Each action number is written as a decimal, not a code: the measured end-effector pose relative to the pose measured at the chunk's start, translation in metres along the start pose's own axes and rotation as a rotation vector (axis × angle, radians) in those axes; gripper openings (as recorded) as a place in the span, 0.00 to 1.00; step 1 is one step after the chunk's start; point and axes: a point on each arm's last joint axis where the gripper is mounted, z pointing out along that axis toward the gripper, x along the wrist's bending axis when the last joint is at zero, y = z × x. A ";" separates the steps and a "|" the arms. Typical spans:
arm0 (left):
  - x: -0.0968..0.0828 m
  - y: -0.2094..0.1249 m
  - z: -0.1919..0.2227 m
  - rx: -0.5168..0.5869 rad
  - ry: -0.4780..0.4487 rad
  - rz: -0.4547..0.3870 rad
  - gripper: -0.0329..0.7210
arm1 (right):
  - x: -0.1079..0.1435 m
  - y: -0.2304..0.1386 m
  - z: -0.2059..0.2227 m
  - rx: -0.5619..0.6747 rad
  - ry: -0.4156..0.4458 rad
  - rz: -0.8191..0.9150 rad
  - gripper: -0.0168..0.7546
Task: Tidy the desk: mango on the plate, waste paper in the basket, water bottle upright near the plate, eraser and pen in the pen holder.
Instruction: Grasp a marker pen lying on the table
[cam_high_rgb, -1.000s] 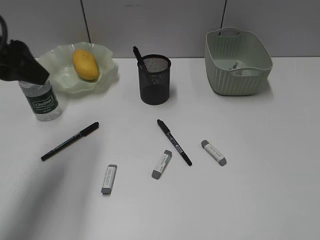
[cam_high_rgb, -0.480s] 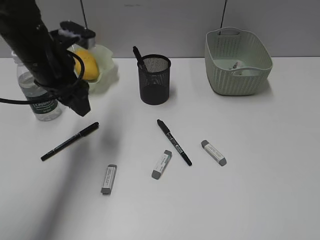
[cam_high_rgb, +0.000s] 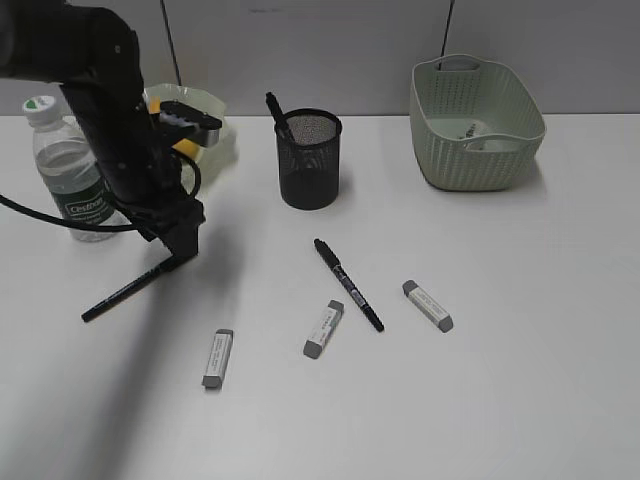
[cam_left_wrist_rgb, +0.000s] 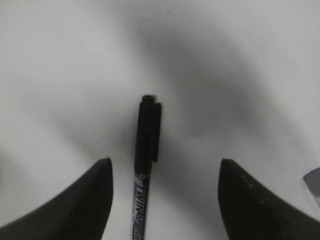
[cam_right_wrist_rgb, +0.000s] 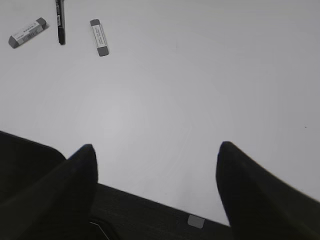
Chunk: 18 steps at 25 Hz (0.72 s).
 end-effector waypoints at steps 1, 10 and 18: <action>0.001 0.002 0.003 0.014 -0.002 0.002 0.71 | 0.000 0.000 0.000 0.000 0.000 0.000 0.78; 0.007 0.005 0.026 0.087 0.017 0.034 0.69 | 0.000 0.000 0.000 0.000 0.000 0.000 0.78; 0.008 0.006 0.035 0.087 0.019 0.040 0.60 | 0.000 0.000 0.000 0.000 0.000 0.000 0.78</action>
